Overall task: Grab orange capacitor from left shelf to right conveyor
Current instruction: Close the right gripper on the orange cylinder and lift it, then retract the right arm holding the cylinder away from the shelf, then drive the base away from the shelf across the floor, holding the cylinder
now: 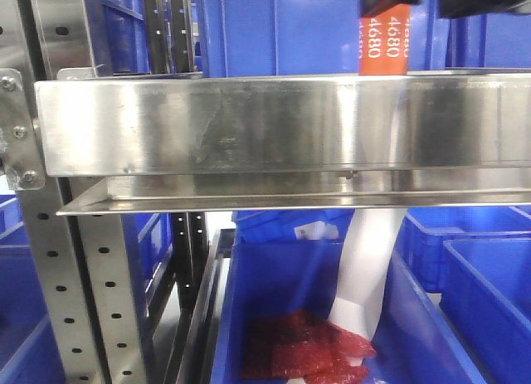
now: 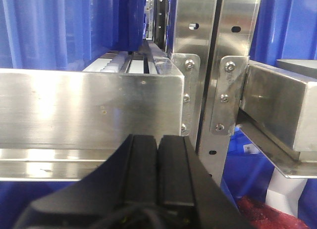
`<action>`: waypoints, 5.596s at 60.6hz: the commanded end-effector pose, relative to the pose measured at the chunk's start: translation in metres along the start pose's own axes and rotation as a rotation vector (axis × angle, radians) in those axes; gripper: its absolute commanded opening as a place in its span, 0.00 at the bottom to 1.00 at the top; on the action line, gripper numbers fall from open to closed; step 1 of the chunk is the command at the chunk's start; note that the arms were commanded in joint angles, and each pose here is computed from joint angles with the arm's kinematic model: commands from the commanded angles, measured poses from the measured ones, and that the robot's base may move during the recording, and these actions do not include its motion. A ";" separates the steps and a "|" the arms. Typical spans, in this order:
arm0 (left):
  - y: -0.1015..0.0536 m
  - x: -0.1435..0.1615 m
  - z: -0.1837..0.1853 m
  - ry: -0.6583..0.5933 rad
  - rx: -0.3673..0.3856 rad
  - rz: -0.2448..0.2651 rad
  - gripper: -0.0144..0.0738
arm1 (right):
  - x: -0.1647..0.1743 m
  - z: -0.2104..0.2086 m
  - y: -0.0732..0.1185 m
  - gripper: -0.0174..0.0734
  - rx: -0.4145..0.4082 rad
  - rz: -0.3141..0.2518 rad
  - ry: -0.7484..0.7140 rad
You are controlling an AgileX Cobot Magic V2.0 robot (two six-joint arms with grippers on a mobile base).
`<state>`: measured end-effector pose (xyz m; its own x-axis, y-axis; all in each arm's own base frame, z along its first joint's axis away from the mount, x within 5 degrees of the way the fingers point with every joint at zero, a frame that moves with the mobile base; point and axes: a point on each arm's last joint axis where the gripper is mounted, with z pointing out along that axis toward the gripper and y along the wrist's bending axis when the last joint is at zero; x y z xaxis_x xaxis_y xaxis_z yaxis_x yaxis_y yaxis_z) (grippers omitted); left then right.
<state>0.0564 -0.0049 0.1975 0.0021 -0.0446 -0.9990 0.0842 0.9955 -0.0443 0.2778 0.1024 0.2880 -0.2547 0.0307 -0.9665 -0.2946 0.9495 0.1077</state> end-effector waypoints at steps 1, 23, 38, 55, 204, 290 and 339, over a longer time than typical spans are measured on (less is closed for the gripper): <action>0.000 -0.010 -0.001 -0.102 0.005 -0.006 0.02 | -0.025 0.007 0.002 0.88 -0.002 0.004 -0.155; 0.000 -0.010 -0.001 -0.102 0.005 -0.006 0.02 | -0.014 0.041 -0.016 0.87 0.055 0.010 -0.120; 0.000 -0.010 -0.001 -0.102 0.005 -0.006 0.02 | -0.018 0.045 -0.015 0.51 0.054 0.010 -0.136; 0.000 -0.010 -0.001 -0.102 0.005 -0.006 0.02 | -0.050 0.023 -0.009 0.34 0.023 -0.042 -0.175; 0.000 -0.010 -0.001 -0.102 -0.001 -0.005 0.02 | -0.037 -0.233 -0.005 0.34 -0.006 -0.121 -0.363; 0.000 -0.010 -0.001 -0.102 -0.001 -0.005 0.02 | -0.037 -0.233 -0.005 0.34 -0.006 -0.121 -0.363; 0.000 -0.010 -0.001 -0.102 -0.001 -0.005 0.02 | -0.037 -0.233 -0.005 0.34 -0.006 -0.121 -0.363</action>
<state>0.0564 -0.0049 0.1975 0.0021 -0.0446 -0.9990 0.0842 0.9955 -0.0443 0.0755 0.0251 0.3606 0.0138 0.0042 -0.9999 -0.3146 0.9492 -0.0004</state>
